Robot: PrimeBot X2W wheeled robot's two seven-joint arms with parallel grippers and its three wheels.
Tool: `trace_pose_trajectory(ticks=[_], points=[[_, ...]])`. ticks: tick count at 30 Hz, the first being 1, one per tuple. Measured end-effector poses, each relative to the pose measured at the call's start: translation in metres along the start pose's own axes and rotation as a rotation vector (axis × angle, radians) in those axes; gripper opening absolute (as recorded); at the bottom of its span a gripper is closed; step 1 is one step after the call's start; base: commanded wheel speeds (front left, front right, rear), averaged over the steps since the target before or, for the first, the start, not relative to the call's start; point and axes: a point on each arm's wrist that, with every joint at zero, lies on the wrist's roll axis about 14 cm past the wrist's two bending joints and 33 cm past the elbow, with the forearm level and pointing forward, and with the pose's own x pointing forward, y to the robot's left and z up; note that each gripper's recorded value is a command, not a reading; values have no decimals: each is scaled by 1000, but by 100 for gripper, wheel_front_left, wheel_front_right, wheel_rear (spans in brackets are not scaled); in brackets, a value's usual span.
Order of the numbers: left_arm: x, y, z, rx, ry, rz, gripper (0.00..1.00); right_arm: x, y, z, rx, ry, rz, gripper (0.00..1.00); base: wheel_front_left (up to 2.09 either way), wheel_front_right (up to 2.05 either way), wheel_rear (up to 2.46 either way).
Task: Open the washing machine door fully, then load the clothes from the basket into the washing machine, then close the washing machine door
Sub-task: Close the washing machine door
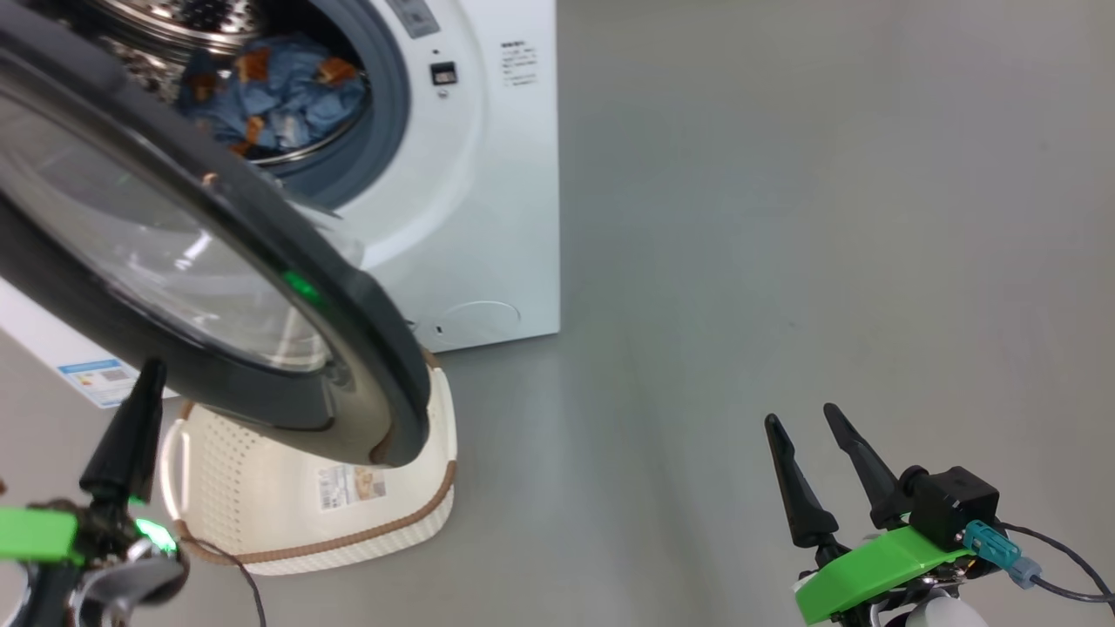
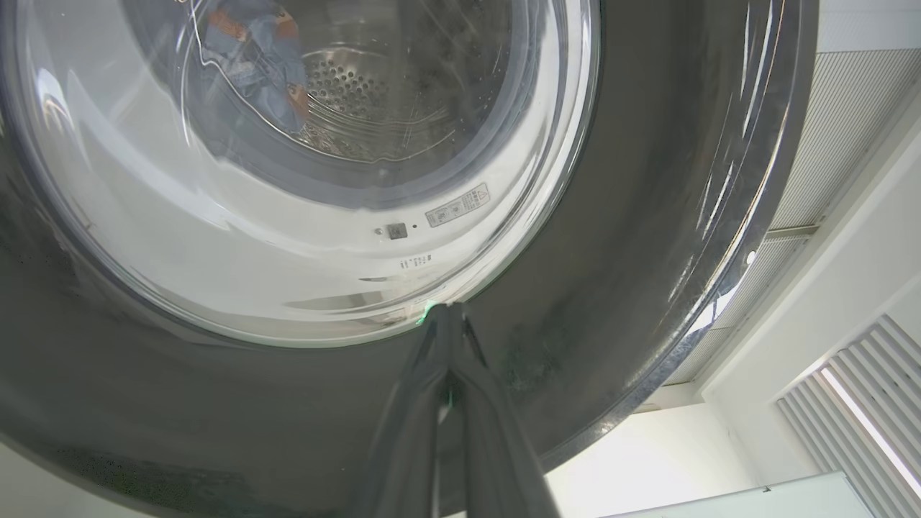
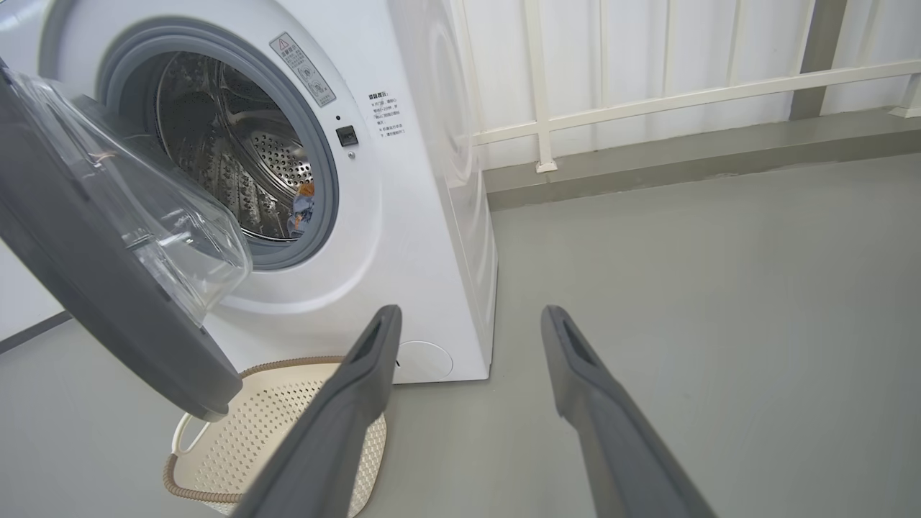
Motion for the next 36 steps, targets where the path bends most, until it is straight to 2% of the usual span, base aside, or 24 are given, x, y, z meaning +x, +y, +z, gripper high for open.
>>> trace_pose_trajectory(ticks=[7,8,9,10,11,12,13,14,15,22,25,33,36], points=[[-33,4,11,8,-95,23,0,2,12,5,4,-16,35,100,0,0,0],[-36,4,12,10,-105,25,9,3,13,6,4,-17,39,100,0,0,0],[-40,4,11,12,-110,27,24,2,14,6,5,-17,42,100,0,0,0],[-43,5,12,12,-120,30,35,1,15,5,6,-15,44,100,0,0,0],[-46,6,12,12,-130,35,35,-1,16,3,7,-10,44,100,0,0,0],[-49,7,13,13,-138,39,44,-2,16,2,7,-6,45,100,0,0,0],[-51,8,12,13,-145,42,60,-2,16,2,7,-4,46,100,0,0,0],[-53,8,12,14,-148,43,83,-2,17,2,7,-6,47,100,0,0,0],[-54,8,11,15,-151,43,100,-2,17,3,7,-8,48,100,0,0,0],[-65,13,11,14,-196,60,100,-5,18,6,16,-17,48,100,0,0,0],[-67,5,18,25,-252,38,100,-6,17,6,20,-17,45,100,0,0,0],[-71,-28,36,136,-406,-39,100,-8,17,6,21,-16,42,100,0,0,0],[-74,-32,39,231,-443,-29,100,-8,16,5,21,-16,41,100,0,0,0]])
